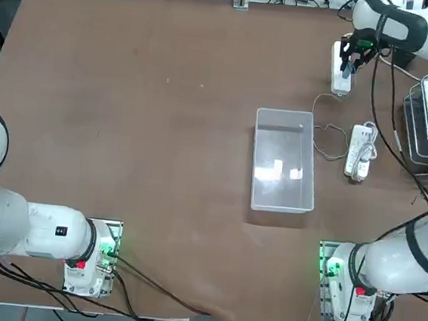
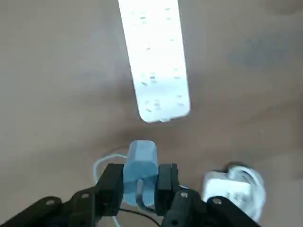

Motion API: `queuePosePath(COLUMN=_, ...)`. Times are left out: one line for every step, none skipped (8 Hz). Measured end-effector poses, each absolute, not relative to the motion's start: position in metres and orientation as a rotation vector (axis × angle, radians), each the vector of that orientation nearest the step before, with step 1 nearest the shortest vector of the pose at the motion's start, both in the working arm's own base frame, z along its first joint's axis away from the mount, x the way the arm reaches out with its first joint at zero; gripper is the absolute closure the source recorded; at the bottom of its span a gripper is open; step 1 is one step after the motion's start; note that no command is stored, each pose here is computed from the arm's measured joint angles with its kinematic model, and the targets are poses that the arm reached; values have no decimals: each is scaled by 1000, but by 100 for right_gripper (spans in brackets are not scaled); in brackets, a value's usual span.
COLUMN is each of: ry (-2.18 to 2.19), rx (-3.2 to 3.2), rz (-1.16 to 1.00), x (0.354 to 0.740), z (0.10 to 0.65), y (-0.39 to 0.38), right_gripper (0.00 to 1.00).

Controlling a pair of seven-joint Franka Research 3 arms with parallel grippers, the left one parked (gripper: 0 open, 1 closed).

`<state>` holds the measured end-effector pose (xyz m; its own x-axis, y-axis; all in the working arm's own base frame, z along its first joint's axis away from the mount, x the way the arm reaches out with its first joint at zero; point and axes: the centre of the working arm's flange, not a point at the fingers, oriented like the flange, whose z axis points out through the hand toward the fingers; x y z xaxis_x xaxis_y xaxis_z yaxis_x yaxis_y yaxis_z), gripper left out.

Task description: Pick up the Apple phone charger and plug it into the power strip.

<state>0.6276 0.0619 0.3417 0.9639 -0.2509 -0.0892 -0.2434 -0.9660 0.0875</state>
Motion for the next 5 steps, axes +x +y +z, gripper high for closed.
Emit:
queuePosePath(ry=-407, rx=3063, rz=-153, x=639, z=337, y=56, right_gripper=63)
queuePosePath(ry=-409, rx=3072, rz=-161, x=646, z=330, y=51, right_gripper=63)
queuePosePath(ry=-407, rx=3072, rz=-167, x=650, z=320, y=48, right_gripper=63)
queuePosePath(ry=-390, rx=3076, rz=-165, x=652, z=311, y=49, right_gripper=63)
queuePosePath(ry=-373, rx=3078, rz=-166, x=654, z=303, y=49, right_gripper=63)
